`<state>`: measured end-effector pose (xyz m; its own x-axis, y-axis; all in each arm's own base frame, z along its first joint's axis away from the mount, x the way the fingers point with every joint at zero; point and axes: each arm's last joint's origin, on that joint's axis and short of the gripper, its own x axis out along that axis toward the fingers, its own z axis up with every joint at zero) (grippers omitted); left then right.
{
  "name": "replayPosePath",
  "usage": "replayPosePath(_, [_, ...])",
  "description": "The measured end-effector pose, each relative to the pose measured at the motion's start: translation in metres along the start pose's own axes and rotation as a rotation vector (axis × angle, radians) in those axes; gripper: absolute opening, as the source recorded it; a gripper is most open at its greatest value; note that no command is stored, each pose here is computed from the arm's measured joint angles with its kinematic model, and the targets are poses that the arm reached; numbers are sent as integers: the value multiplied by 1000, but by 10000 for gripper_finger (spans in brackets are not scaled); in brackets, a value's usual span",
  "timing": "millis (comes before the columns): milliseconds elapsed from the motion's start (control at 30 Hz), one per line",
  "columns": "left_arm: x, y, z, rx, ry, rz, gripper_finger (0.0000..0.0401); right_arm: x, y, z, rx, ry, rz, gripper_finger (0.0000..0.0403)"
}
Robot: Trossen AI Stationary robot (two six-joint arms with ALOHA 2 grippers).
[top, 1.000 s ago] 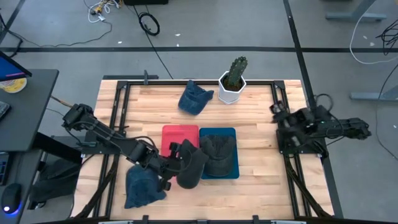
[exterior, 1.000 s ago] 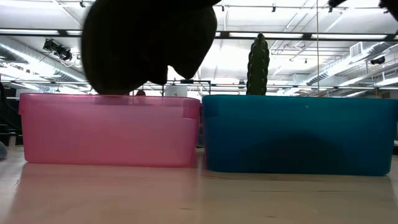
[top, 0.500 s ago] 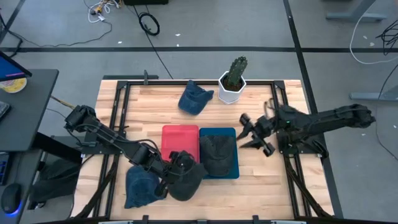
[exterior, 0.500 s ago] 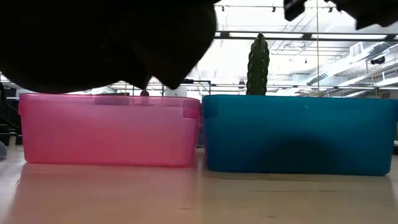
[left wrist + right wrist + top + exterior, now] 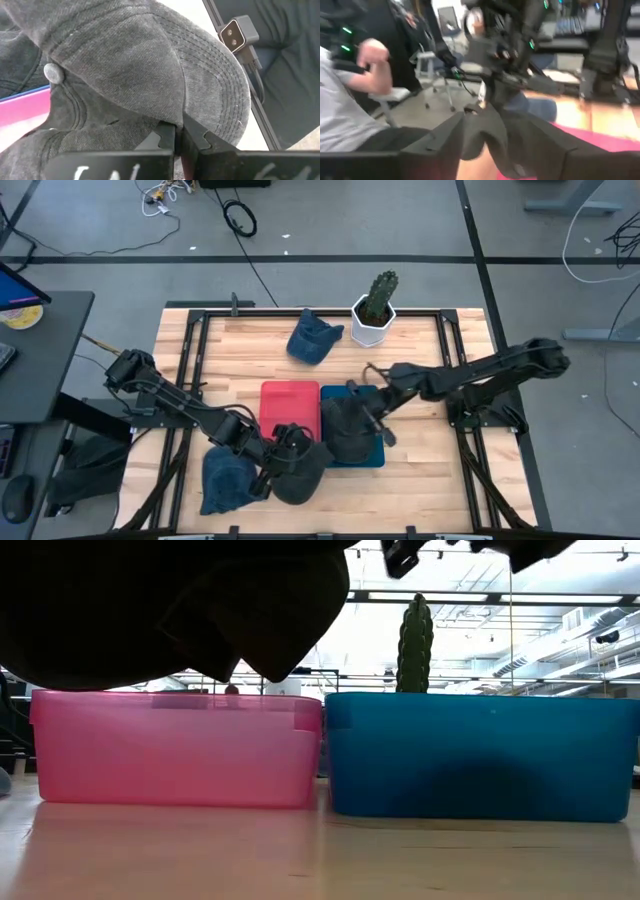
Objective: Pick & Place hat
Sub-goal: Put the black cap into the blue bin
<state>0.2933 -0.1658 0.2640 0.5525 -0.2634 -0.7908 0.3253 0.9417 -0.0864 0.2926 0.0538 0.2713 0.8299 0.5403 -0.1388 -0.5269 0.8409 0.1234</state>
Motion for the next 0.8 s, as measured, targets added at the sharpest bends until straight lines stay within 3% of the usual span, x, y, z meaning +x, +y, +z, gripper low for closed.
replayPosePath(200, [0, -1, 0, 0, -3, -1, 6, 29, -14, -1, 46, 98, -36, 283])
replayPosePath(367, [0, -1, 0, -3, -6, -1, 8, 46, -21, -5, 102, 146, -39, 327])
replayPosePath(533, [0, 0, 1, 0, -8, -1, 6, 59, -27, -24, 206, 208, 11, 338])
replayPosePath(800, [0, 0, 1, 1, -9, 1, 9, 66, -26, -26, 253, 172, 86, 327])
